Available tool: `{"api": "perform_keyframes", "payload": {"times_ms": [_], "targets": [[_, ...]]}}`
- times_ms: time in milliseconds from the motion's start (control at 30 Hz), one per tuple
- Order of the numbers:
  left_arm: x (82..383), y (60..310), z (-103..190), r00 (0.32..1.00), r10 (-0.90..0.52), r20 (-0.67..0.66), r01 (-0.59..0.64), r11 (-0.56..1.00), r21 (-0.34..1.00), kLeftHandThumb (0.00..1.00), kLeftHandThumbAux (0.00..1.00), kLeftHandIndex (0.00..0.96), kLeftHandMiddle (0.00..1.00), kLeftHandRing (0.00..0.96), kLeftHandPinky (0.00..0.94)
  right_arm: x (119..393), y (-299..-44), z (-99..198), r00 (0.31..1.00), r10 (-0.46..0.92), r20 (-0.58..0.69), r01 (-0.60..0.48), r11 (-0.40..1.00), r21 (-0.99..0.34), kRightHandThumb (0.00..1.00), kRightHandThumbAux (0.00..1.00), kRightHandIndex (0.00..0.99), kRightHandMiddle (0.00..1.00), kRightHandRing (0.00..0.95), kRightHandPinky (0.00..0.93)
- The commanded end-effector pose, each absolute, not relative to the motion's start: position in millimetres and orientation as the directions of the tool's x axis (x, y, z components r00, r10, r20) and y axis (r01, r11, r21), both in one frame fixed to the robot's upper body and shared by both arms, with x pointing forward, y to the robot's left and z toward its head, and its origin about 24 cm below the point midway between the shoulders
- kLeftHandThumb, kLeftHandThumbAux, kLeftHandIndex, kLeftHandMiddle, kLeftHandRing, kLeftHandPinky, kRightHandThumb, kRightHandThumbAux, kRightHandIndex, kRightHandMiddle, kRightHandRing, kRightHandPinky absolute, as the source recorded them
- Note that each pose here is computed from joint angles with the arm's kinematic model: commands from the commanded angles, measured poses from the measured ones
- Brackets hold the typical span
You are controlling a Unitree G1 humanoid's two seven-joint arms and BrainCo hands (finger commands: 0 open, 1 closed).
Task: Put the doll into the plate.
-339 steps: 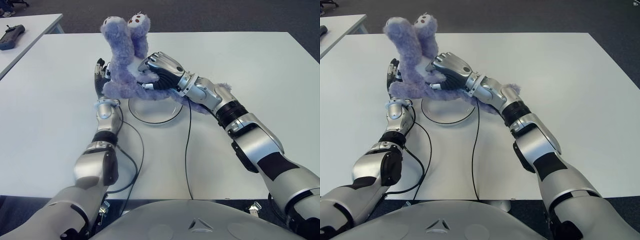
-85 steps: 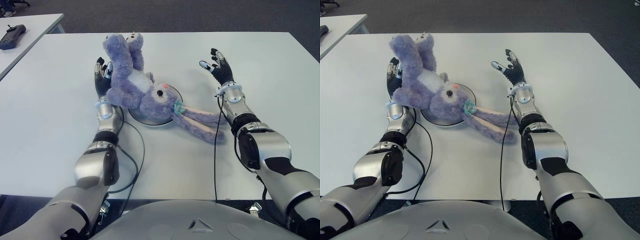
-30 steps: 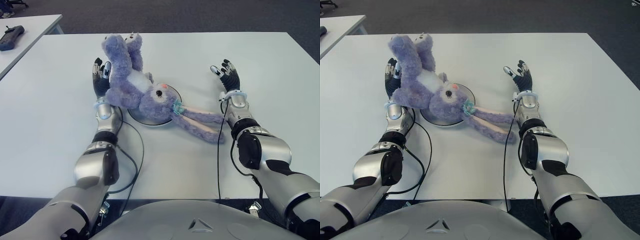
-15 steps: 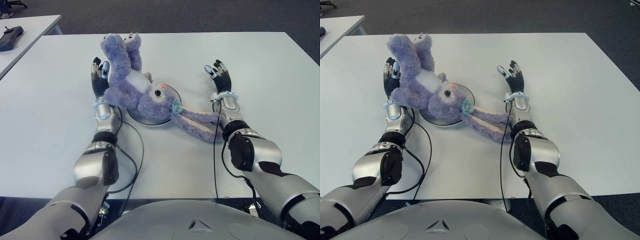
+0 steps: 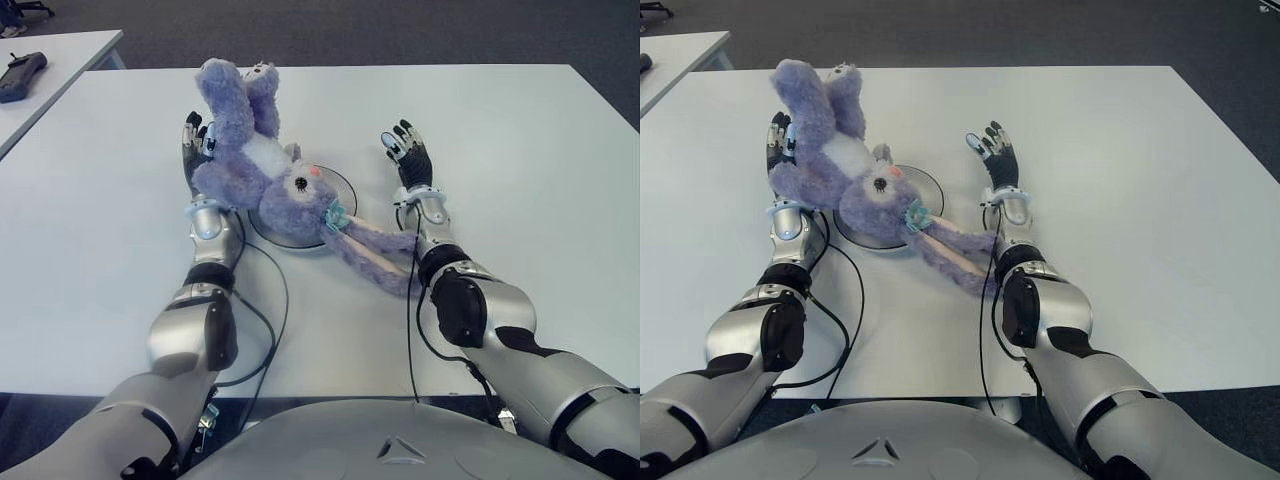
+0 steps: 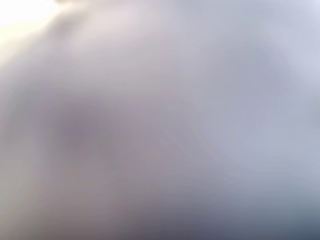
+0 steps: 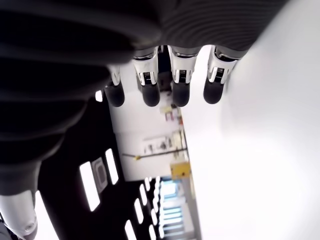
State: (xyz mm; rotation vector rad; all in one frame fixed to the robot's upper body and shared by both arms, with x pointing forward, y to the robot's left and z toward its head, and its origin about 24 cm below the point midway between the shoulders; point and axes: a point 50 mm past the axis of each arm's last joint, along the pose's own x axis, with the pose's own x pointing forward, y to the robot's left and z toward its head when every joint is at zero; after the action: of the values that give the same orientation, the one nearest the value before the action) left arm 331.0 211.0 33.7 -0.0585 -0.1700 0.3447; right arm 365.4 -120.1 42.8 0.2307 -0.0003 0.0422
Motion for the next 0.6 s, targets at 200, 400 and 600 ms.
{"api": "perform_keyframes", "payload": {"times_ms": [200, 400, 600], "targets": [[208.8, 193.7, -99.9, 0.876, 0.305, -0.373, -0.327, 0.945, 0.005, 0.0, 0.429, 0.05, 0.038, 0.016, 0.0, 303.1, -92.4, -39.5, 0.964, 0.082, -0.252, 0.029, 0.913, 0.408, 0.002, 0.703, 0.092, 0.121, 0.108, 0.137], [207.2, 195.4, -100.1, 0.878, 0.305, -0.369, -0.324, 0.946, 0.01, 0.0, 0.451, 0.07, 0.05, 0.024, 0.005, 290.5, -84.6, -49.7, 0.955, 0.109, -0.277, 0.011, 0.917, 0.399, 0.0, 0.701, 0.113, 0.138, 0.128, 0.144], [204.9, 196.6, -99.2, 0.886, 0.305, -0.35, -0.325, 0.946, 0.004, 0.0, 0.463, 0.078, 0.055, 0.03, 0.012, 280.5, -79.2, -58.4, 0.941, 0.128, -0.314, -0.002, 0.928, 0.373, 0.0, 0.692, 0.129, 0.152, 0.14, 0.15]]}}
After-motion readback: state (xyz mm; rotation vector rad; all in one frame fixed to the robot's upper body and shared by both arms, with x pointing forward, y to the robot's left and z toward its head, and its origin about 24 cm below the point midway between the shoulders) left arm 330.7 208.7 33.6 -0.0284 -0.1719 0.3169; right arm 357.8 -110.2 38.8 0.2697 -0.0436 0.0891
